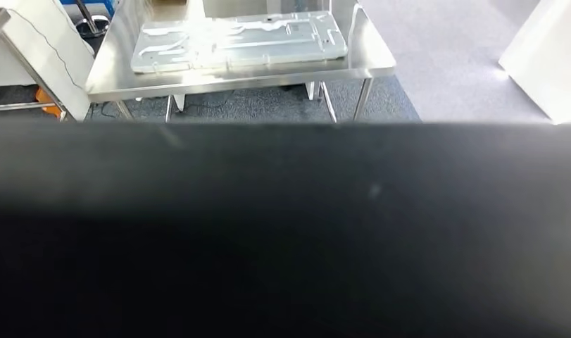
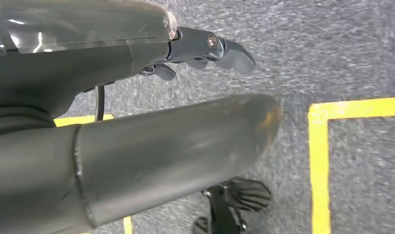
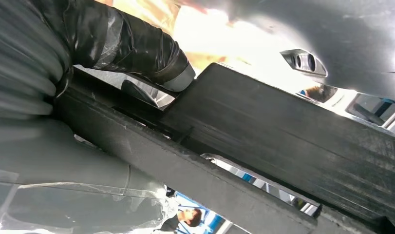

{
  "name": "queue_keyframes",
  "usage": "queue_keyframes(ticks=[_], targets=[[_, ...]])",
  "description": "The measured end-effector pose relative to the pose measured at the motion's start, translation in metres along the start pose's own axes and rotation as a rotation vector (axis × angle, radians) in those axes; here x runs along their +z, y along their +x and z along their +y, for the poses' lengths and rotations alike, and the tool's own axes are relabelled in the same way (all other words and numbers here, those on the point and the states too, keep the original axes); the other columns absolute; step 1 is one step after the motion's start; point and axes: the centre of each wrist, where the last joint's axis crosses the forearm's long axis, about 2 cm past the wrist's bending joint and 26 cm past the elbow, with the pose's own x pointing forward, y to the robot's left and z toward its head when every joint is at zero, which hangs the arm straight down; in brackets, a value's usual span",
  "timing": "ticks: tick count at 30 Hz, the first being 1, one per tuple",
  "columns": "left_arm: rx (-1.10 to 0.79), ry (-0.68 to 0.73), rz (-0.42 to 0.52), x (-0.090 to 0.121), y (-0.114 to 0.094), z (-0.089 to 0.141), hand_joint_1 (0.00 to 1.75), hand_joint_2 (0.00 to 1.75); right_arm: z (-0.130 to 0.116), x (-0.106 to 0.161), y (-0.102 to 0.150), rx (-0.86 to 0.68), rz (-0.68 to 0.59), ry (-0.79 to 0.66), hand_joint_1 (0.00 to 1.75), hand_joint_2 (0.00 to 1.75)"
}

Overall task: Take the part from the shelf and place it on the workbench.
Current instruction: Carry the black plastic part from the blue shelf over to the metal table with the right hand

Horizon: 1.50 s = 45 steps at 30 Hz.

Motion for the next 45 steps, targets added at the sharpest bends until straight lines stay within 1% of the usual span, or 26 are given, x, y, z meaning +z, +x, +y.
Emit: queue_keyframes(ticks=[11,18,28,36,42,45], targets=[[0.007,0.003,-0.014,-0.001,0.004,-0.002,0.00,0.00,-0.001,0.004,-0.001,0.021,0.019,-0.016,1.71,1.75],[0.008,0.006,-0.005,0.000,0.000,-0.002,0.00,0.00,-0.001,0.005,-0.001,0.026,0.027,-0.016,1.71,1.75],[0.025,0.009,-0.009,0.000,-0.001,-0.002,0.00,0.00,-0.008,0.011,-0.001,0.109,0.080,-0.006,1.71,1.75],[0.033,0.000,-0.012,0.000,-0.001,-0.008,0.00,0.00,-0.009,0.015,-0.001,0.114,0.087,-0.024,1.71,1.75],[0.036,-0.001,-0.019,-0.001,0.002,-0.008,0.00,0.00,-0.009,0.013,0.000,0.110,0.078,-0.028,1.71,1.75],[0.036,0.001,-0.013,0.000,-0.001,-0.006,0.00,0.00,-0.009,0.014,0.000,0.108,0.080,-0.030,1.71,1.75]])
